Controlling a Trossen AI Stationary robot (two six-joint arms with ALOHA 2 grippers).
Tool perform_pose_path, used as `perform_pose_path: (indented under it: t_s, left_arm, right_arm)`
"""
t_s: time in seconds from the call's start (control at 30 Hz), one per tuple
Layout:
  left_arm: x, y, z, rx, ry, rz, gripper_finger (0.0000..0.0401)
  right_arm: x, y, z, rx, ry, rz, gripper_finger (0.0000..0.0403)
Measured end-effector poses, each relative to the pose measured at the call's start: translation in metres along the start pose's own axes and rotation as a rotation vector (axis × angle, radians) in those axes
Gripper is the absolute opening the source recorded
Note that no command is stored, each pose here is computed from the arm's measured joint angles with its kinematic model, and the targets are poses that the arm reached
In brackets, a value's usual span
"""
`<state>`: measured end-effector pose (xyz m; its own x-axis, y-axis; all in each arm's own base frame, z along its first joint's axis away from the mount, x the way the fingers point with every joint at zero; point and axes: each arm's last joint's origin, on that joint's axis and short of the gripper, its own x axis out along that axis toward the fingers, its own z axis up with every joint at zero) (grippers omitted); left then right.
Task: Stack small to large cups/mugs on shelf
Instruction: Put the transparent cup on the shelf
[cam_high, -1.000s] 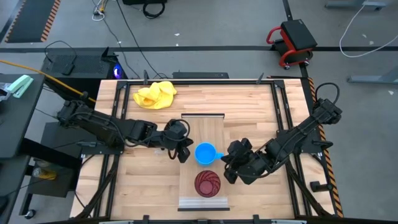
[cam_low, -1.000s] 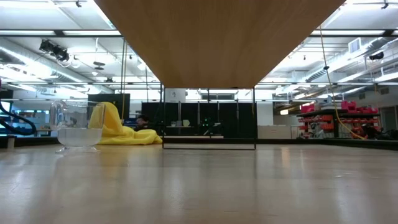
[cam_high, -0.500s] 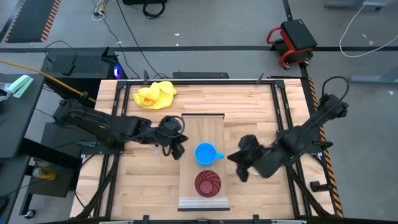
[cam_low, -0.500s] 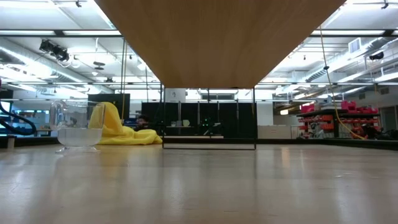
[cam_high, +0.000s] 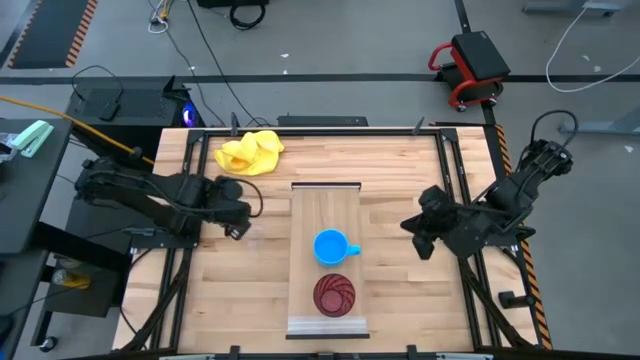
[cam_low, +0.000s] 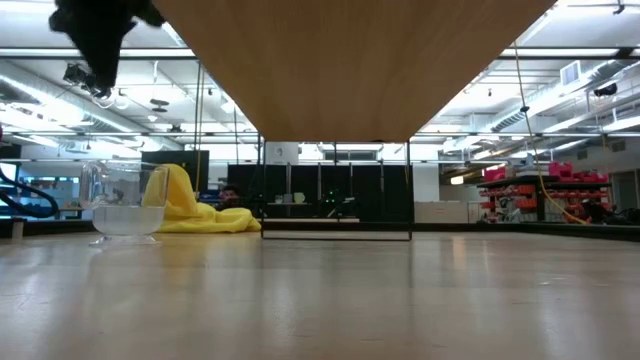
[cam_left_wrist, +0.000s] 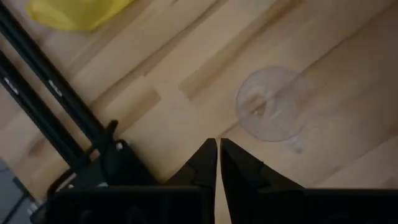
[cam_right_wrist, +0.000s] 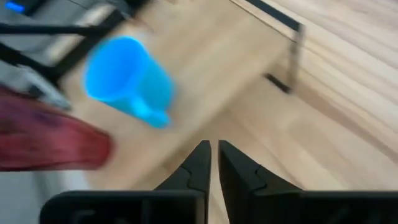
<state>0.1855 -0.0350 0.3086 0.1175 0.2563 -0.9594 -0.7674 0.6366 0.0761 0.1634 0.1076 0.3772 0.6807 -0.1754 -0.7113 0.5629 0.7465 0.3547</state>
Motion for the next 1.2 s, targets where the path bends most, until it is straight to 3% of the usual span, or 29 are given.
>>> perform_pose_path:
  t_s: [0.17,0.37,0.57,0.67,0.9,1.1,1.2]
  left_arm:
    - [0.034,0.005,-0.010,0.008,0.101,0.005,0.0044]
    - [0.081,0.022,-0.027,-0.053,0.193,-0.113,0.0059]
    - [0.111,0.022,-0.038,-0.167,0.166,-0.399,0.0060]
    - [0.118,0.020,-0.040,-0.204,0.162,-0.493,0.0056]
    - [0.121,0.014,-0.046,-0.239,0.161,-0.524,0.0051]
    - [0.113,0.002,-0.041,-0.259,0.066,-0.635,0.0052]
    - [0.112,0.001,-0.041,-0.264,0.039,-0.641,0.0052]
  right_arm:
    - [0.007,-0.002,-0.013,-0.010,0.046,-0.130,0.0047]
    - [0.009,0.007,-0.027,-0.021,0.066,-0.127,0.0047]
    - [0.006,0.010,-0.035,0.011,0.075,-0.112,0.0048]
    - [0.005,0.010,-0.036,0.025,0.073,-0.108,0.0048]
    - [0.005,0.010,-0.035,0.041,0.056,-0.109,0.0048]
    - [0.005,0.010,-0.034,0.040,0.017,-0.112,0.0048]
    - [0.005,0.010,-0.034,0.041,0.007,-0.112,0.0048]
